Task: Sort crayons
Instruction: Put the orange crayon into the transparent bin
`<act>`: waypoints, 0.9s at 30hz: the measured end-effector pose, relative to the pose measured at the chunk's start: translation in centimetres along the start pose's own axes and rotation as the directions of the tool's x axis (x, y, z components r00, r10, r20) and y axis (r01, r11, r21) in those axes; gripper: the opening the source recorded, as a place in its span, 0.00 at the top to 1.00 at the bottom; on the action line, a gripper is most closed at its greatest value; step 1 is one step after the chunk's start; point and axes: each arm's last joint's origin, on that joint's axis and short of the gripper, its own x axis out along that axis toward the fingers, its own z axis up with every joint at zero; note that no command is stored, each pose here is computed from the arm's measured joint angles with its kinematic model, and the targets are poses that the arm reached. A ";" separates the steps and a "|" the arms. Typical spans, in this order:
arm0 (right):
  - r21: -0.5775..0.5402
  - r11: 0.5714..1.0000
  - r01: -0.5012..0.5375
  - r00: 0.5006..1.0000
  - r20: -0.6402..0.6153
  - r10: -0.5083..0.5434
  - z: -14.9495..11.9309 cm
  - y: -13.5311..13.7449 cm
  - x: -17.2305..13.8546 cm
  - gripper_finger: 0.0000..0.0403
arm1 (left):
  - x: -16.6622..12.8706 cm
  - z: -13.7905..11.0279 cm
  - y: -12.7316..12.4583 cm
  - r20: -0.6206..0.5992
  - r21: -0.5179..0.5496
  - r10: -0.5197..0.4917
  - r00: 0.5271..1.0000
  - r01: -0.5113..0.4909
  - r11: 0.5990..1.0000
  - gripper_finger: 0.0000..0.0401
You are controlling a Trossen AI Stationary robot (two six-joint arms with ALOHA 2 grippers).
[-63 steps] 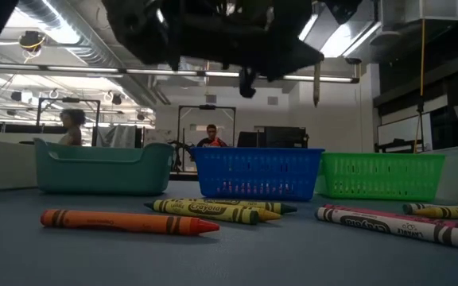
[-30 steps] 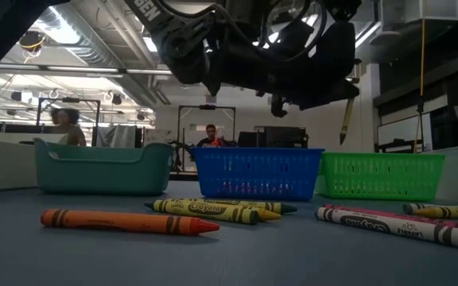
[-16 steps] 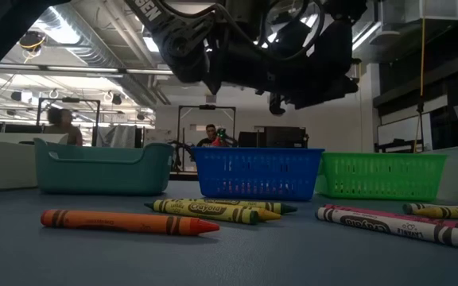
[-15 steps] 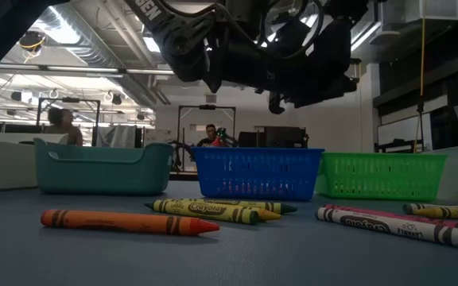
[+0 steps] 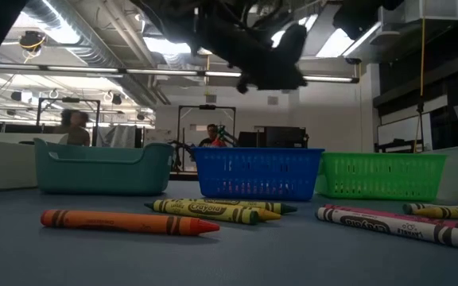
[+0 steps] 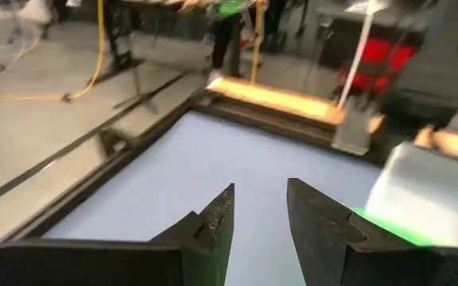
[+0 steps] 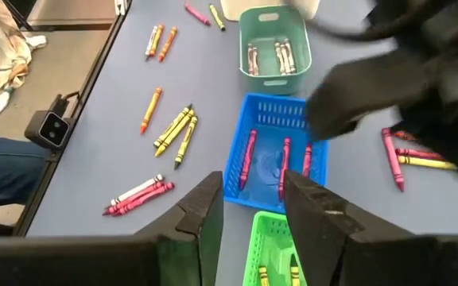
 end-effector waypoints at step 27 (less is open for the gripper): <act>-0.005 1.000 0.003 1.000 -0.003 -0.003 0.0 0.0 0.0 0.67 | -2.4 -5.3 8.9 -0.600 -0.059 0.248 0.760 -0.351 0.934 0.74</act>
